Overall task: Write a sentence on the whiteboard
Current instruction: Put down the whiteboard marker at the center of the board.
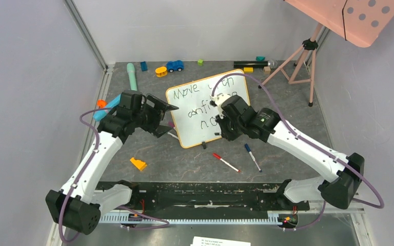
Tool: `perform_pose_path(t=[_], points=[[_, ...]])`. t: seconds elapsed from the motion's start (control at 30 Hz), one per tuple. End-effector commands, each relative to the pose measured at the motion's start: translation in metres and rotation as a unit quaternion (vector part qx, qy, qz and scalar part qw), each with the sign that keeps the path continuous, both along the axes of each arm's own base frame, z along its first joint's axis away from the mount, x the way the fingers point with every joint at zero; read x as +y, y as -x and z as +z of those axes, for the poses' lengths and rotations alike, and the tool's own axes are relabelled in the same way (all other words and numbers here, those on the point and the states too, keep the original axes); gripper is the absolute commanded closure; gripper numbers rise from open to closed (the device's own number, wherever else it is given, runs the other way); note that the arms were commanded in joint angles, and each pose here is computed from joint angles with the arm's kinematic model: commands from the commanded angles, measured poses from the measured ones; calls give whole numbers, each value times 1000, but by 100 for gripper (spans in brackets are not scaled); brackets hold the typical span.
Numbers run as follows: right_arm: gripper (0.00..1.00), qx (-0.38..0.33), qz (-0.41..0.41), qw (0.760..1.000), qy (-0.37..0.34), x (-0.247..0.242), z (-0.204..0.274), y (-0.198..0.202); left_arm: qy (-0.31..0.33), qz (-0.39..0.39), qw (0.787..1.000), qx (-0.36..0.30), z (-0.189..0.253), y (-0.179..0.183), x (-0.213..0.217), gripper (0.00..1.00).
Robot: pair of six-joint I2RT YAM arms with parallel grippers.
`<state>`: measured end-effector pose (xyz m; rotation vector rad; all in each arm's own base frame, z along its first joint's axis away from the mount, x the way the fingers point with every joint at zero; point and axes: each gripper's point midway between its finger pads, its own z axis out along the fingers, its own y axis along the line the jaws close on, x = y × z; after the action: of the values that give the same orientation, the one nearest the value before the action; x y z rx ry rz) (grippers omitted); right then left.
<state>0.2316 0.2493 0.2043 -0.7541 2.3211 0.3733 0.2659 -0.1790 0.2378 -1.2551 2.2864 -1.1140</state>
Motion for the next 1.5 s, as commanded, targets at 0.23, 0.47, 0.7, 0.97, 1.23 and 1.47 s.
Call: perform_pose_path(t=[0.23, 0.47, 0.7, 0.97, 1.23, 1.47], points=[[100, 110, -25, 978, 176, -60, -65, 26, -191, -105, 959, -179, 5, 15, 38, 0], [100, 135, -22, 970, 203, -65, -110, 29, -206, -98, 949, -216, 8, 22, 46, 0], [100, 155, -31, 964, 212, -77, -162, 44, -224, -96, 945, -220, 4, 28, 54, 0], [100, 84, -27, 987, 133, -70, -112, 38, -254, -98, 933, -235, 6, 26, 61, 0], [100, 54, 32, 998, -30, -25, -101, 35, -265, -101, 923, -259, 5, 26, 63, 0], [91, 50, -1, 997, -59, -19, -109, 15, -305, -72, 912, -264, -9, 23, 81, 0]])
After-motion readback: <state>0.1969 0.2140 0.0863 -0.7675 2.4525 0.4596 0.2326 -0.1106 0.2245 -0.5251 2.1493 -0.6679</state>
